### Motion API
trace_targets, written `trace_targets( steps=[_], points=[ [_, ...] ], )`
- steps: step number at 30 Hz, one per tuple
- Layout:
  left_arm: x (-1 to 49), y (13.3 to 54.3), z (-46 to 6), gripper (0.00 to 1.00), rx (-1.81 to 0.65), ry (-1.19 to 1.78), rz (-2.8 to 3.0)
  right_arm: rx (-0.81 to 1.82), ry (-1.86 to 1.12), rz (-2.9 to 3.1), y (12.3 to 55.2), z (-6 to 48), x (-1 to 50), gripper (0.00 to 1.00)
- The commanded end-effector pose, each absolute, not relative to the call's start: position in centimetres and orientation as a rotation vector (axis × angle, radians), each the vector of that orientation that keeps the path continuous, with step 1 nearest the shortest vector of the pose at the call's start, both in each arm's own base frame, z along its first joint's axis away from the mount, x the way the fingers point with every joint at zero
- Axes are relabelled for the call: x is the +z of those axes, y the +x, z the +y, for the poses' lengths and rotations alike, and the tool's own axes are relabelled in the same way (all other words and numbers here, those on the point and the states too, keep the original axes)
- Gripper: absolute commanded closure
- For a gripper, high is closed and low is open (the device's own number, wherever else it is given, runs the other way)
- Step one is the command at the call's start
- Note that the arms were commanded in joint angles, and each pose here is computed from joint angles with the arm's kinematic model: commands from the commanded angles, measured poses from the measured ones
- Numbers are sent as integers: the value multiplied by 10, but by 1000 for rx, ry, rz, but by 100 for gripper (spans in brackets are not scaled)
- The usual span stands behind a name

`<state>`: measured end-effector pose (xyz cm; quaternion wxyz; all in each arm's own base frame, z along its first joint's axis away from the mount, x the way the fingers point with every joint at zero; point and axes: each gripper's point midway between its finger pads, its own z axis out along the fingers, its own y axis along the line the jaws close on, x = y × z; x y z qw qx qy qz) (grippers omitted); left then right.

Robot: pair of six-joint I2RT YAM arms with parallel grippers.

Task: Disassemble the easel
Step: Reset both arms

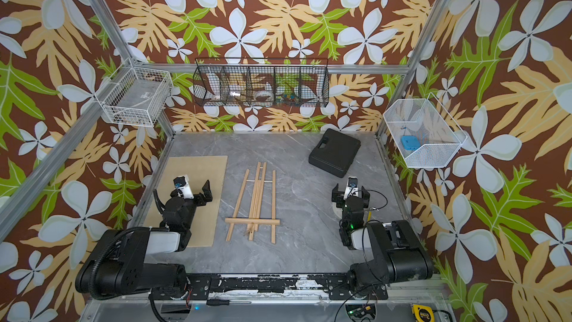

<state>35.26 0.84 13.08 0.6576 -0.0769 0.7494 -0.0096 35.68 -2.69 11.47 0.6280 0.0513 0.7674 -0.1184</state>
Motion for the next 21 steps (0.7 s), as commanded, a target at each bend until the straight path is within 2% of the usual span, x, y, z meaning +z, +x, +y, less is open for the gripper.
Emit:
trace_targets(
  steps=[1, 21],
  points=[
    [149, 355, 5, 0, -37, -146, 1625, -241, 117, 1764, 365, -27, 117, 1],
    [149, 355, 5, 0, -35, -148, 1624, -230, 123, 1765, 365, -28, 117, 0]
  ],
)
